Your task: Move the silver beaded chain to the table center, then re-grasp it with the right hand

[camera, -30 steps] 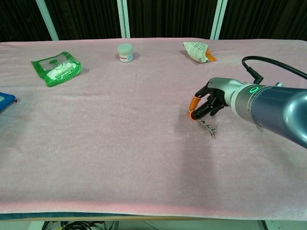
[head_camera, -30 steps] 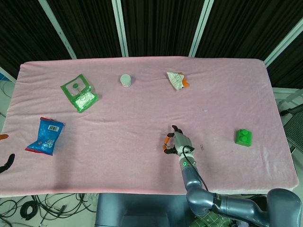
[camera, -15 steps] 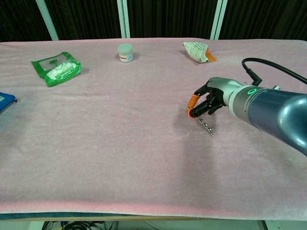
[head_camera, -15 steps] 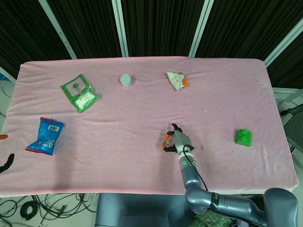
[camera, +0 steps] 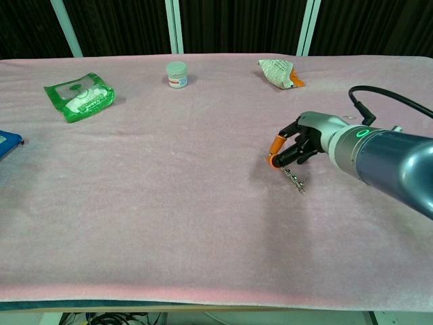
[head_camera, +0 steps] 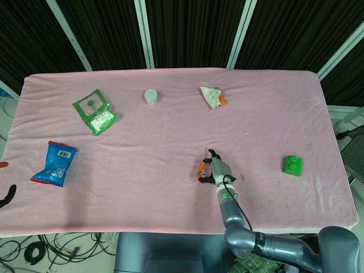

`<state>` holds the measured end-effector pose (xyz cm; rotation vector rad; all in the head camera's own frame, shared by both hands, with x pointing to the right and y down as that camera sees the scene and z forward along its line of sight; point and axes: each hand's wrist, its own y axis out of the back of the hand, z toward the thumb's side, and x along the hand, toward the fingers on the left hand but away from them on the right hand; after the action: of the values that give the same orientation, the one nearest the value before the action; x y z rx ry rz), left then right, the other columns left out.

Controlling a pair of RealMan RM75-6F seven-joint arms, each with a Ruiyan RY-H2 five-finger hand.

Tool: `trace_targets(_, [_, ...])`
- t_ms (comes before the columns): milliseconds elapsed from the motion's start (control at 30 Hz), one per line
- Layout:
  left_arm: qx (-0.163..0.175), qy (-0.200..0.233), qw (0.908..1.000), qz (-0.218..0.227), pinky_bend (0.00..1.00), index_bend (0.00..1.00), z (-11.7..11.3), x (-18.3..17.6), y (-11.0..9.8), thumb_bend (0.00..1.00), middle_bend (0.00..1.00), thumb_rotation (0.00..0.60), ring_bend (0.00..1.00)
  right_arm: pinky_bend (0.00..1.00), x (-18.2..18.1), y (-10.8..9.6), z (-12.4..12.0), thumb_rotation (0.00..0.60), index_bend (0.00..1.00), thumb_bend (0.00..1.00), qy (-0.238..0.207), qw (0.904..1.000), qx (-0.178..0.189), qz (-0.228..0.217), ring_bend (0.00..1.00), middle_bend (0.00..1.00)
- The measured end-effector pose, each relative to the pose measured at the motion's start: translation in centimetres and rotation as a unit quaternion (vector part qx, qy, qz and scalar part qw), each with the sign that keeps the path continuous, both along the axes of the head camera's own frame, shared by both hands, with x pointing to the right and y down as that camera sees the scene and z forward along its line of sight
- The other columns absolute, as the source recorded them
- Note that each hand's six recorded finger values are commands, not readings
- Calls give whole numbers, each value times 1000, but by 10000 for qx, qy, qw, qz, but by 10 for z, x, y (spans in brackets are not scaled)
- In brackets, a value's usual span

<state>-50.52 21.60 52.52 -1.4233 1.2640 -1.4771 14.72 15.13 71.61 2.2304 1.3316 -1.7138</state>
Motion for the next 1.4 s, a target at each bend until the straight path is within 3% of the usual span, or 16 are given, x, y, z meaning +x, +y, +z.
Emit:
trace_targets(833, [18,-15,10000,-6,0,315,0,0,0,300,48,600,0,212,7,-16,-15,600,613,356,28,9997,216,53,47,1])
trace_targets(1033, [33,-36,10000,-12,0,315,0,0,0,301,48,600,0,212,11,-38,-20,600,613,357,72,9990,410,148,47,0])
trace_targets(1400, [122,-198,9997,-96,0,316,-3,-1,2,301,48,600,0,209,33,-98,-13,600,618,360,201,9974,667,173,47,1])
